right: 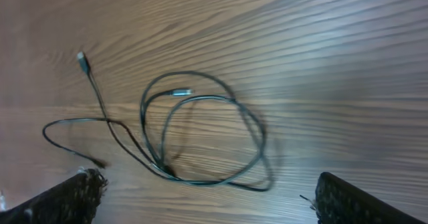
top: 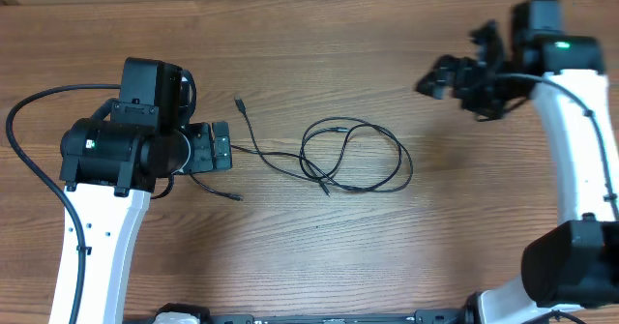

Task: Untangle cables
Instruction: 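Reach the right gripper back to the pile and grasp a cable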

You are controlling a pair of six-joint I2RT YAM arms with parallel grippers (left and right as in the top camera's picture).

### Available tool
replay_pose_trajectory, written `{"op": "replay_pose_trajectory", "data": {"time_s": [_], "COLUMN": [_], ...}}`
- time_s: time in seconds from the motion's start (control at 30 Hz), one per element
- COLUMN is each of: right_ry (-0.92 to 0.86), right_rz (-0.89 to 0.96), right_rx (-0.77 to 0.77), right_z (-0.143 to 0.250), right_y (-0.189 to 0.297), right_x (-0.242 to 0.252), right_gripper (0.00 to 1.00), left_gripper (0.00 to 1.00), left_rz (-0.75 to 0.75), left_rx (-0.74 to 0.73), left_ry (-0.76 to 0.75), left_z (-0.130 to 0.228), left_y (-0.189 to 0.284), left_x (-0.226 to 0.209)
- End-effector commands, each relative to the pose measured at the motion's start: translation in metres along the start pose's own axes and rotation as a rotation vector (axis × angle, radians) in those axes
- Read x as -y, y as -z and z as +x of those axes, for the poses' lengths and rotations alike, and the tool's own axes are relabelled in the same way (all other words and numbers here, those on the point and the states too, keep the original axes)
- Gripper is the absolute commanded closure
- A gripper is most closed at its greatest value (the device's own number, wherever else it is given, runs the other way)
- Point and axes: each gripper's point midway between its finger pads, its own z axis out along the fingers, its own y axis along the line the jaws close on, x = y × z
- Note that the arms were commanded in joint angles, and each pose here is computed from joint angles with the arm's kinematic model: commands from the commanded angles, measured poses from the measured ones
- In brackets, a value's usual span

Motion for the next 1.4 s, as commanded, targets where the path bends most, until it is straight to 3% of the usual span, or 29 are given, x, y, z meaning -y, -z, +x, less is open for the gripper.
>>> {"op": "replay_pose_trajectory", "data": {"time_s": [0.0,0.23,0.5,0.57,1.37], "right_ry": [-0.069,-0.11,-0.032,-0.099,-0.108], "right_rz": [0.066,0.093,0.078,0.127,0.115], "right_rx": [0.007,-0.002,-0.05,-0.017,0.014], "right_z": [0.007,0.035,0.068,0.077,0.11], "right_y": [-0.015,-0.081,-0.134,-0.151,-0.199], "right_x": [-0.019,-0.065,-0.085,-0.073,-0.046], "right_gripper": [0.0,0.0,0.0,0.0,0.04], "left_gripper": [0.0,0.0,0.0,0.0,0.0], "left_rz": [0.012,0.012,0.012,0.012,0.012], "left_rx": [0.025,0.025,0.025,0.025,0.025], "left_ry": [-0.013,-0.013,-0.013,-0.013,-0.013], "left_z": [-0.003,-0.003,-0.003,-0.003,-0.003], "left_y": [0.007,0.007,0.007,0.007,0.007], "left_x": [0.002,0.002,0.002,0.002,0.002]}}
